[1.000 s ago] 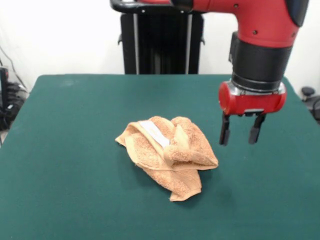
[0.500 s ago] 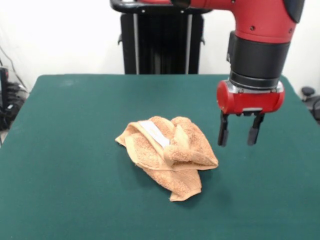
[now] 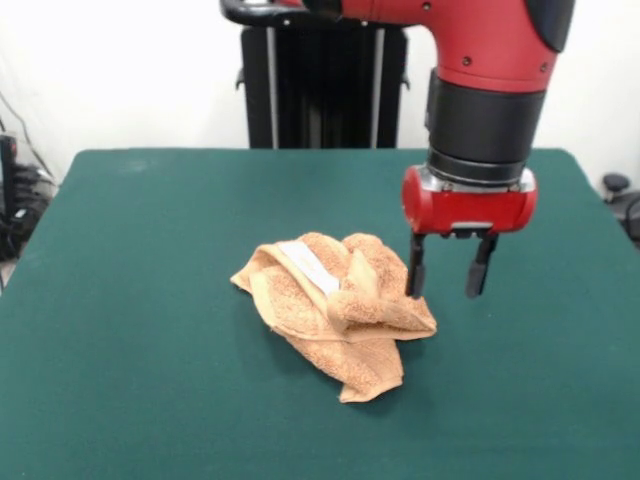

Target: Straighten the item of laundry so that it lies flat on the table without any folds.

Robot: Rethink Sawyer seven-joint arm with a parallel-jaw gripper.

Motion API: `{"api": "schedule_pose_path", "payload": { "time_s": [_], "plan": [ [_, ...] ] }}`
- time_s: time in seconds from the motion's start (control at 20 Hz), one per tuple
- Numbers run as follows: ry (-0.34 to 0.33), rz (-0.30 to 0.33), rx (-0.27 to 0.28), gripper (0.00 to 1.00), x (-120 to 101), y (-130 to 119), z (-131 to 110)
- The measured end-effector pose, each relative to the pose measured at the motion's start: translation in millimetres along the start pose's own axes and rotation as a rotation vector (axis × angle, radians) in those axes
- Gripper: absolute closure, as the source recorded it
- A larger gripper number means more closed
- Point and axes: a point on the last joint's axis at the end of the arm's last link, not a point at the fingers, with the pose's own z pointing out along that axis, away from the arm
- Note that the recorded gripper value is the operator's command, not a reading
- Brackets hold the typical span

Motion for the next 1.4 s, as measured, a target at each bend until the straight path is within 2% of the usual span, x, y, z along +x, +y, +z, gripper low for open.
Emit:
{"api": "schedule_pose_path", "payload": {
  "time_s": [0.5,0.75,1.05,1.4],
  "plan": [
    [-0.037,0.032,0.013,0.00,-2.5,-23.4,4.6],
    [-0.058,0.031,0.017,0.00,-2.3,-23.0,7.8],
    [-0.069,0.027,0.019,0.00,5.0,-19.0,23.2],
    [-0.044,0.023,0.014,0.00,24.3,-13.5,46.7]
  ]
}}
